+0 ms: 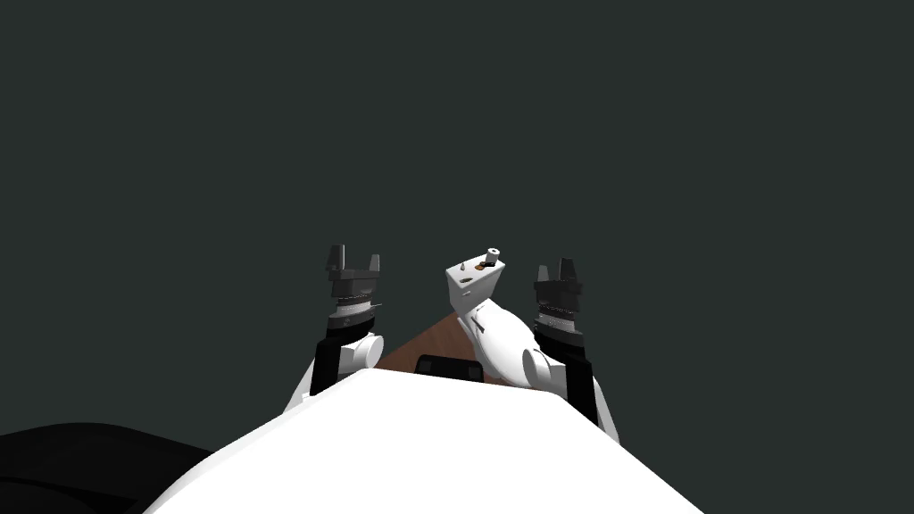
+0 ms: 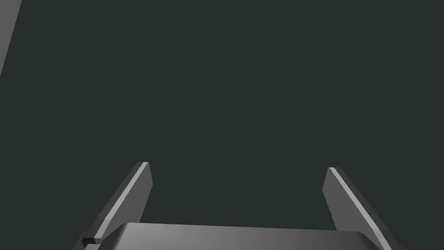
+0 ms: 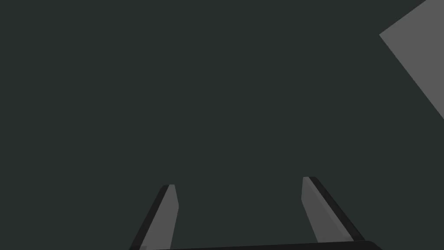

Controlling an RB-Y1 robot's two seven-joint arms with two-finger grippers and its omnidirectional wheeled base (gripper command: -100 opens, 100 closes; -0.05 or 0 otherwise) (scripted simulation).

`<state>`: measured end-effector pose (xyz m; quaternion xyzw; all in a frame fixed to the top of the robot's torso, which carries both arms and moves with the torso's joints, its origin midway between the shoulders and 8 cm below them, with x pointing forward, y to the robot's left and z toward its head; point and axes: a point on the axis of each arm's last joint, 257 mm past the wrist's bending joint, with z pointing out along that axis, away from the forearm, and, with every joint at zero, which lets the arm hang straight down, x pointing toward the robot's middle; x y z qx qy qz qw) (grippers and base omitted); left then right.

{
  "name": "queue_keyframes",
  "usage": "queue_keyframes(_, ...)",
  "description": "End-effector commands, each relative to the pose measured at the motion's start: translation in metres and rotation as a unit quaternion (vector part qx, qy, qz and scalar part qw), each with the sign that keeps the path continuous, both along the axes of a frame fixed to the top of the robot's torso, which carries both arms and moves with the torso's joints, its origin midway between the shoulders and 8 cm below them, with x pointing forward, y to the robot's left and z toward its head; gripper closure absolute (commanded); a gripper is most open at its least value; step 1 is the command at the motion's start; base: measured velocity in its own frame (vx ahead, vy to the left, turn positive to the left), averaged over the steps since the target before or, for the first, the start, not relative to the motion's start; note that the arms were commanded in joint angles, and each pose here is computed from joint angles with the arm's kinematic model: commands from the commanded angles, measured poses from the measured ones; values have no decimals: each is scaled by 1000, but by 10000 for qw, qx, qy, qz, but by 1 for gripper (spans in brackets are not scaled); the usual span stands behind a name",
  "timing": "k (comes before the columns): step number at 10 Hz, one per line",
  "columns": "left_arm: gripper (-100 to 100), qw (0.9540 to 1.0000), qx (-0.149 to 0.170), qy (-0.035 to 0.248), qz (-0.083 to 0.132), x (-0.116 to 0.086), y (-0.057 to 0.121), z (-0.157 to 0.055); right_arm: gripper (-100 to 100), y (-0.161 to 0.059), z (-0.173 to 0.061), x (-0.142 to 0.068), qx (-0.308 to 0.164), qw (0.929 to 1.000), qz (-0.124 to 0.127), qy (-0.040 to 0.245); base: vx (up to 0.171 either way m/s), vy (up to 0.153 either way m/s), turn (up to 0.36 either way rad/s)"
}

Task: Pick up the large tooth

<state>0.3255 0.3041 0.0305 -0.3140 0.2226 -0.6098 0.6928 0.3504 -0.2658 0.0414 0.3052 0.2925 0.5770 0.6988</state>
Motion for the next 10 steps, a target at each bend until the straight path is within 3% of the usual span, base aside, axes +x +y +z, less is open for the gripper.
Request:
queue_keyframes(1,0,10000,0,0,0,0,0,0,-100,3,-9,2,-150,9998,30,129,26,-24,107)
queue_keyframes(5,0,10000,1,0,0,0,0,0,-100,6,-63,11,-701,9941,36,825,42,-76,215)
queue_keyframes(10,0,10000,0,0,0,0,0,0,-100,6,-63,11,-701,9941,36,825,-6,-6,20)
